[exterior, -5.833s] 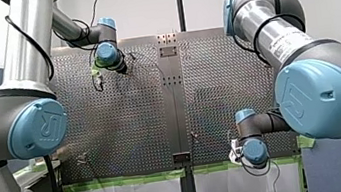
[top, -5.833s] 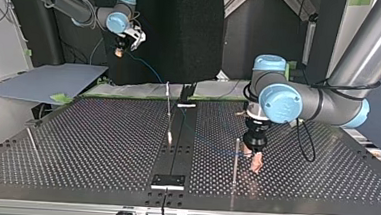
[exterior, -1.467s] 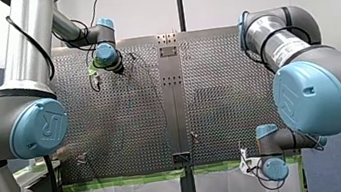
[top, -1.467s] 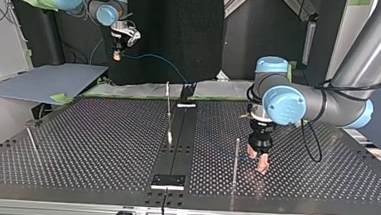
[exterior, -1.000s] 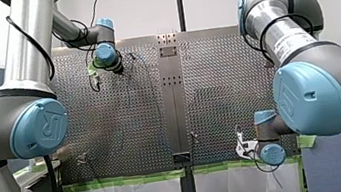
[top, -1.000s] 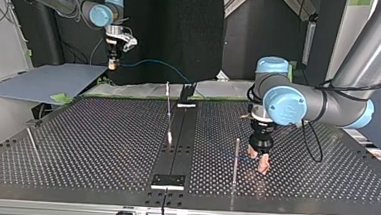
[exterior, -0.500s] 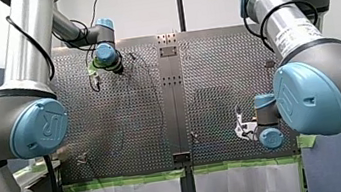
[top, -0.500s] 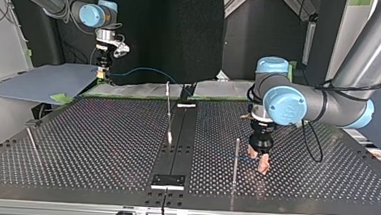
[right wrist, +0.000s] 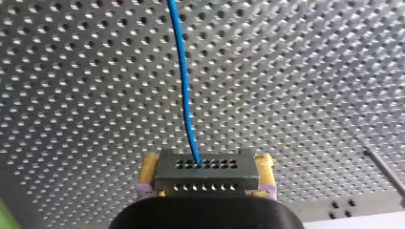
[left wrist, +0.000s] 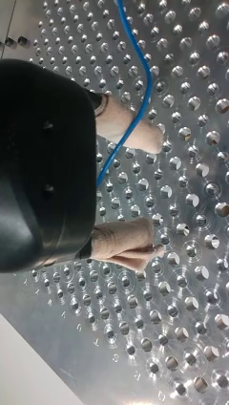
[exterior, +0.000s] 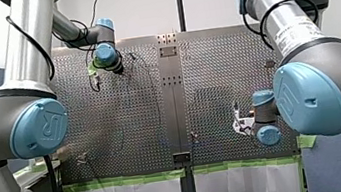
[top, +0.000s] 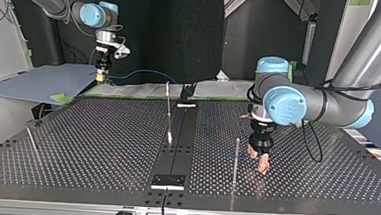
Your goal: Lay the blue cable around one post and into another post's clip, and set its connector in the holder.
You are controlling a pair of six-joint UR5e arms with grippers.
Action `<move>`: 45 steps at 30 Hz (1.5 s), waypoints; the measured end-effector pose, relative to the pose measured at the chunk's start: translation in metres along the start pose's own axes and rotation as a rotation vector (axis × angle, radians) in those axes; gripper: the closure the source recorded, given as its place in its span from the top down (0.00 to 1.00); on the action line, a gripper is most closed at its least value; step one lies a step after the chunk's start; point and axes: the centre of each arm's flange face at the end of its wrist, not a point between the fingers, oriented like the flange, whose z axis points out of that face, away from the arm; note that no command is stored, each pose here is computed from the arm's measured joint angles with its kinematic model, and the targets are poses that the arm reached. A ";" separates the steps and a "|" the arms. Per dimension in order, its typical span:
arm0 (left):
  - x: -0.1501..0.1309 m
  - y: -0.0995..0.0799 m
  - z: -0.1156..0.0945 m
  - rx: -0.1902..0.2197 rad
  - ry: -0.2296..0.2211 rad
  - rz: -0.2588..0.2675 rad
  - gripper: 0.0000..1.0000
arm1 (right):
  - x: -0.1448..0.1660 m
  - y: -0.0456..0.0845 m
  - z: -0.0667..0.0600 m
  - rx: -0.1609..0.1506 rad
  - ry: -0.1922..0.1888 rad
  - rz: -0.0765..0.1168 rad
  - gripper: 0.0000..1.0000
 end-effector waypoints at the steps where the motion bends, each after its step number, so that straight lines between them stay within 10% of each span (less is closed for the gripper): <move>1: 0.000 0.000 0.000 0.000 0.000 0.000 1.00 | -0.004 0.000 -0.002 0.001 -0.006 0.000 0.00; 27: -0.002 0.009 0.001 -0.035 -0.001 -0.131 1.00 | -0.028 -0.001 -0.010 0.002 -0.044 0.003 0.00; 45: 0.003 0.000 0.000 0.083 0.078 -0.288 1.00 | -0.027 0.005 -0.008 -0.013 -0.043 0.003 0.00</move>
